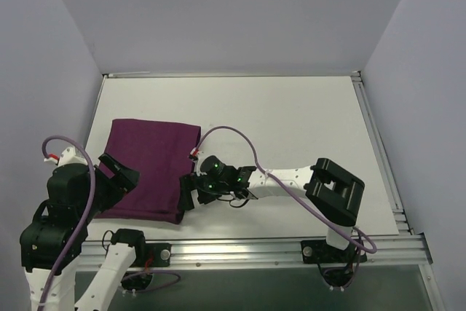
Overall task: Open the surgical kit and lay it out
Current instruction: Move the surgical kit at the center of the board.
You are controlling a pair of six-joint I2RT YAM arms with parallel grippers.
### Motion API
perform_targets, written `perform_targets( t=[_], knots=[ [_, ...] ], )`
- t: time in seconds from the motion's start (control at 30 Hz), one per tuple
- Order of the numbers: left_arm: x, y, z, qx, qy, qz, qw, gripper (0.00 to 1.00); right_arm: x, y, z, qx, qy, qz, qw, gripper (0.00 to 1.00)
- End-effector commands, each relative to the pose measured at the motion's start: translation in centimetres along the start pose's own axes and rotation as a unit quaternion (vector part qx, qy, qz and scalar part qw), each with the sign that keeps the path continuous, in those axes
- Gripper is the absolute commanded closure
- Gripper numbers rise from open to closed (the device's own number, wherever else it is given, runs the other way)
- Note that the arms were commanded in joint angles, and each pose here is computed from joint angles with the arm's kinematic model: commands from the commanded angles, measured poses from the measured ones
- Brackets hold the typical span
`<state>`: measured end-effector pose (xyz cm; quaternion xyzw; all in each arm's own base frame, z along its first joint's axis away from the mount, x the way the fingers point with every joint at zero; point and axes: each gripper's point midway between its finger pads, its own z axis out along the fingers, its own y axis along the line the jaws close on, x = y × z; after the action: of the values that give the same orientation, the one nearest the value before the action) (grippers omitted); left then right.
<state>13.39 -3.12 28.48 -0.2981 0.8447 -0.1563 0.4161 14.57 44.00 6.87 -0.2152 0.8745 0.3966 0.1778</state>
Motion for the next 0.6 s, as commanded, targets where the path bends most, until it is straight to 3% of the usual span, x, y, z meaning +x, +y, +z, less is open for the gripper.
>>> perform_targets(
  t=[0.0,0.33,0.57],
  knots=[
    [1.1,1.1,-1.1,-0.007,0.015,0.017,1.000,0.12,-2.4,3.4,0.2,-0.044,-0.036,-0.008,0.998,0.07],
    [1.5,0.3,-0.6,0.018,0.024,0.021,0.999,0.12,-3.5,4.7,-1.4,-0.058,-0.068,-0.022,0.996,0.08],
    [1.5,-0.2,-0.4,0.030,0.027,0.025,0.999,0.12,-3.1,6.2,0.2,-0.100,-0.043,-0.030,0.994,0.07]
  ],
)
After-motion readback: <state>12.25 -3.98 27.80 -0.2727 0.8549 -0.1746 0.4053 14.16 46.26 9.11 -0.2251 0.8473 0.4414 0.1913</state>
